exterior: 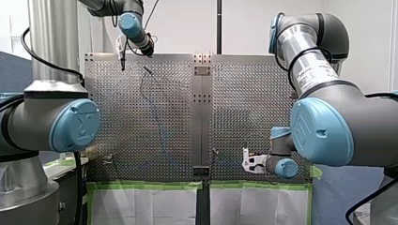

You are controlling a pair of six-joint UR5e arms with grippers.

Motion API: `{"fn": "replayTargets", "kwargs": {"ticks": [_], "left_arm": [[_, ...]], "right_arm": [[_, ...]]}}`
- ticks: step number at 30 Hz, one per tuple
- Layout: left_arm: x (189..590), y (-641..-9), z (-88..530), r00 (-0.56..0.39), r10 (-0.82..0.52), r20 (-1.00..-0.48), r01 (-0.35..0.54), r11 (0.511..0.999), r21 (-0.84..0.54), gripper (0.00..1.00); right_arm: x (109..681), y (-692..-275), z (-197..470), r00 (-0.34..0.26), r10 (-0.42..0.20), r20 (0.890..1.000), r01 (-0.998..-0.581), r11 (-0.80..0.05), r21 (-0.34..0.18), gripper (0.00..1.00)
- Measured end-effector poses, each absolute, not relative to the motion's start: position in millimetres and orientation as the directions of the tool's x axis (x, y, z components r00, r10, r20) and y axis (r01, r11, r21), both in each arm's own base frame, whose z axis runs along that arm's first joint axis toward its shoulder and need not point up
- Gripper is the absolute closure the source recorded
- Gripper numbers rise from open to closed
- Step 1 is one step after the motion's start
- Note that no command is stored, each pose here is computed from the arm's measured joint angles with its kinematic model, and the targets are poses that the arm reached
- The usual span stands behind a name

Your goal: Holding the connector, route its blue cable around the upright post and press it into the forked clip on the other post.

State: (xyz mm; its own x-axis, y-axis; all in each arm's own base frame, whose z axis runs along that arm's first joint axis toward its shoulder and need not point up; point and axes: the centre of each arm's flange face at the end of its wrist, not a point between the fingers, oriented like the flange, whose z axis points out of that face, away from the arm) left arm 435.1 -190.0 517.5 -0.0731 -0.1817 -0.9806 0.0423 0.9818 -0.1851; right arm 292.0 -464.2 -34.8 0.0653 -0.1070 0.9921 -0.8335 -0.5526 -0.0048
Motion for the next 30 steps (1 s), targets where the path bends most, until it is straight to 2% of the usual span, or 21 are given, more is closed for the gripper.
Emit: {"fn": "replayTargets", "kwargs": {"ticks": [21, 30], "left_arm": [[414, -189, 502, -0.252, -0.153, -0.956, 0.014, 0.987, -0.162, 0.01], [410, -186, 499, -0.279, -0.148, -0.949, -0.018, 0.989, -0.149, 0.01]], "right_arm": [[292, -464, -35, 0.066, -0.109, 0.992, -0.833, -0.553, -0.006, 1.00], [293, -463, -35, 0.066, -0.110, 0.992, -0.832, -0.555, -0.006, 1.00]]}}
